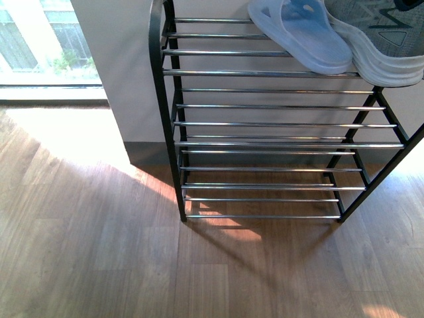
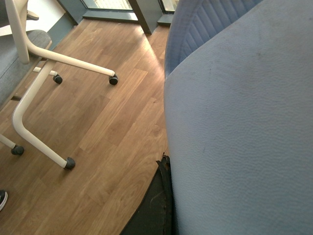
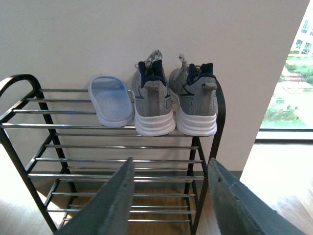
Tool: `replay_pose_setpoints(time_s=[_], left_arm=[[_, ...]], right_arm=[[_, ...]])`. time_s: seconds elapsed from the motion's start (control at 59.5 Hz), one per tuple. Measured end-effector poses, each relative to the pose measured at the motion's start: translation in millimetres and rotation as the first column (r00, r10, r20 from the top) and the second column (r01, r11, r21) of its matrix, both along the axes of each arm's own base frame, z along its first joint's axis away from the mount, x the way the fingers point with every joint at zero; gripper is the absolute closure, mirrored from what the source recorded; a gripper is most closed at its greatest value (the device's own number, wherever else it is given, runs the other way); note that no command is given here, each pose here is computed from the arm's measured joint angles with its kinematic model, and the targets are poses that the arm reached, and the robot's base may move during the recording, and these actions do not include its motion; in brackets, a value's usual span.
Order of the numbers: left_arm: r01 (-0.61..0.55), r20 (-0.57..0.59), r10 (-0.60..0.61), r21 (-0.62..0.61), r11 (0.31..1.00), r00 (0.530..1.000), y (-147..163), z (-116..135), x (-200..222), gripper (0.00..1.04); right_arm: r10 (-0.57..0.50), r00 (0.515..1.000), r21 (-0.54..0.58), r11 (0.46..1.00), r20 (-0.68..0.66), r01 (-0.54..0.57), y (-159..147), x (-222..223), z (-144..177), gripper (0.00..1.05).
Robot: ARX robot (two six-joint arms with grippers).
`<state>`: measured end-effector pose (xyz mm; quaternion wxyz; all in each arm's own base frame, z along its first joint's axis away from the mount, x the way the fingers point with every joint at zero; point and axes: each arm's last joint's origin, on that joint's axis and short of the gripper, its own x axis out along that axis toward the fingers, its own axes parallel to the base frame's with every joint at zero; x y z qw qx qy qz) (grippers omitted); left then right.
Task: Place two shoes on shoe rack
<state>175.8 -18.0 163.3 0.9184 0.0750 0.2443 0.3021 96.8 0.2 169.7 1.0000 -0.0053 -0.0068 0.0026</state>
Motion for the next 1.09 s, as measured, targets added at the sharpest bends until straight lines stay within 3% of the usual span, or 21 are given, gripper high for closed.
replay_pose_setpoints(time_s=[0.134, 0.185, 0.286, 0.42, 0.521, 0.756, 0.924, 1.025, 1.092], left_arm=[[0.004, -0.001, -0.004, -0.002, 1.0, 1.0, 0, 0, 0, 1.03], [0.112, 0.079, -0.109, -0.034, 0.993, 0.991, -6, 0, 5, 1.03], [0.314, 0.215, -0.294, -0.065, 0.947, 0.931, -31, 24, 31, 1.03], [0.405, 0.213, -0.388, -0.044, 0.913, 0.897, -60, 60, 89, 1.03], [0.453, 0.16, -0.442, -0.038, 0.891, 0.883, -80, 71, 137, 1.03], [0.496, -0.064, -0.499, -0.056, 0.866, 0.864, -114, 44, 229, 1.03], [0.528, -0.1, -0.535, -0.09, 0.845, 0.839, -133, 27, 279, 1.03], [0.509, -0.124, -0.517, -0.092, 0.856, 0.847, -141, 17, 300, 1.02], [0.508, -0.123, -0.521, -0.12, 0.853, 0.845, -144, 13, 305, 0.94]], right_arm=[[-0.001, 1.0, 0.0, 1.0, 0.0, 0.001, 0, 0, 0, 0.16], [-0.008, 1.0, 0.0, 1.0, 0.0, 0.008, 0, 0, 0, 0.08], [-0.011, 1.0, 0.005, 1.0, 0.002, 0.011, 0, 0, 0, 0.09], [-0.007, 1.0, 0.005, 1.0, 0.002, 0.007, 0, 0, 0, 0.09], [-0.007, 1.0, 0.005, 1.0, 0.002, 0.007, 0, 0, 0, 0.09], [-0.006, 1.0, 0.005, 1.0, 0.002, 0.006, 0, 0, 0, 0.09], [-0.006, 1.0, 0.005, 1.0, 0.002, 0.006, 0, 0, 0, 0.09], [-0.006, 1.0, 0.005, 1.0, 0.002, 0.006, 0, 0, 0, 0.09], [-0.006, 1.0, 0.005, 1.0, 0.002, 0.006, 0, 0, 0, 0.09]])
